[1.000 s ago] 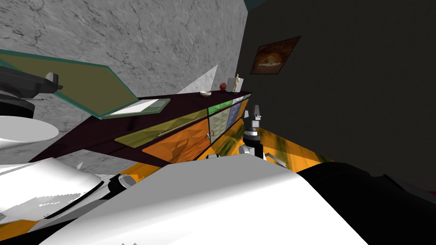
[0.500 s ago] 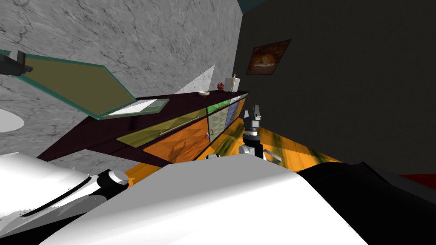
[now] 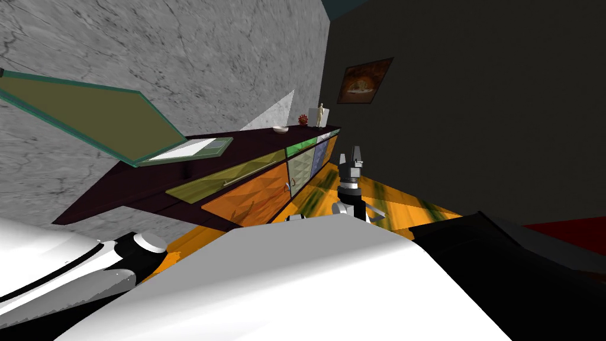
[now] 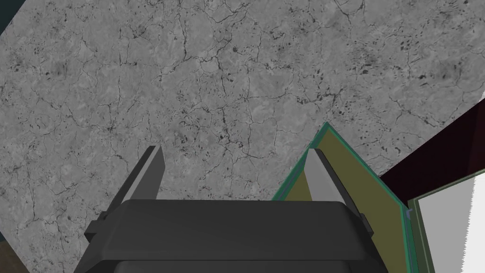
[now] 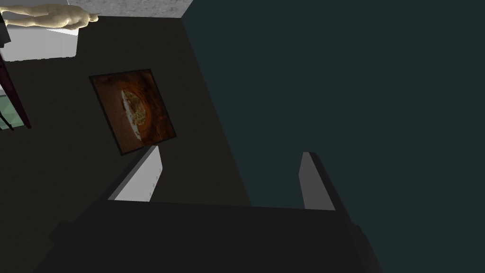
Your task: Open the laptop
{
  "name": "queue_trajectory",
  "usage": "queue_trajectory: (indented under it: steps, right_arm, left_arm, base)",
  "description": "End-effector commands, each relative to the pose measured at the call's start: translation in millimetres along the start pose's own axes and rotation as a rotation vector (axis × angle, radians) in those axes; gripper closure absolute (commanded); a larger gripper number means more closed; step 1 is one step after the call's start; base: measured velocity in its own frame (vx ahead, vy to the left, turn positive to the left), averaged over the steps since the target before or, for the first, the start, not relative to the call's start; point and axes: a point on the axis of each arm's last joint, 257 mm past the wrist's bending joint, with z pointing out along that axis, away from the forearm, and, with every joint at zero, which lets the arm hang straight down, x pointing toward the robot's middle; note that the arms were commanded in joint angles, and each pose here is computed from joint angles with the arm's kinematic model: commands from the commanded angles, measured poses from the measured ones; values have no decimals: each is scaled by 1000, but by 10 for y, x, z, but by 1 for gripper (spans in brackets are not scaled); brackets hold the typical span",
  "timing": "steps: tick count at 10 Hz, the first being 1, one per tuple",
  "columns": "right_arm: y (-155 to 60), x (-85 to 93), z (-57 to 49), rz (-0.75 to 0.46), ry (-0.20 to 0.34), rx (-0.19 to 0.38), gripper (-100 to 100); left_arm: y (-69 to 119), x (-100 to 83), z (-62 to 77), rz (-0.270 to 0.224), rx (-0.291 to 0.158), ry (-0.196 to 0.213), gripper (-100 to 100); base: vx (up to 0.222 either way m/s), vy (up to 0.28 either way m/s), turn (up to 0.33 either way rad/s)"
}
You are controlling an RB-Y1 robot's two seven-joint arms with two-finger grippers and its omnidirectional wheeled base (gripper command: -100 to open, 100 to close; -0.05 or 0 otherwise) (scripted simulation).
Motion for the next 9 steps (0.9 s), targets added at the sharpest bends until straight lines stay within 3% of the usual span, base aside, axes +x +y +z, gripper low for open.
queue_trajectory:
  steps: [1,5,9]
  right_arm:
    - [0,0,0,0,0,0,0]
    - [0,0,0,0,0,0,0]
    - [0,0,0,0,0,0,0]
  left_arm:
    - [101,-54,32,-54,-53,-28,-100]
    - [355,-203,22,-120,-139,-81,-100]
    - [730,-439,-55,-199,-251,-164,-100]
  base:
    - [-47,34,-40]
    - [-23,29,-19]
    - [-18,37,4]
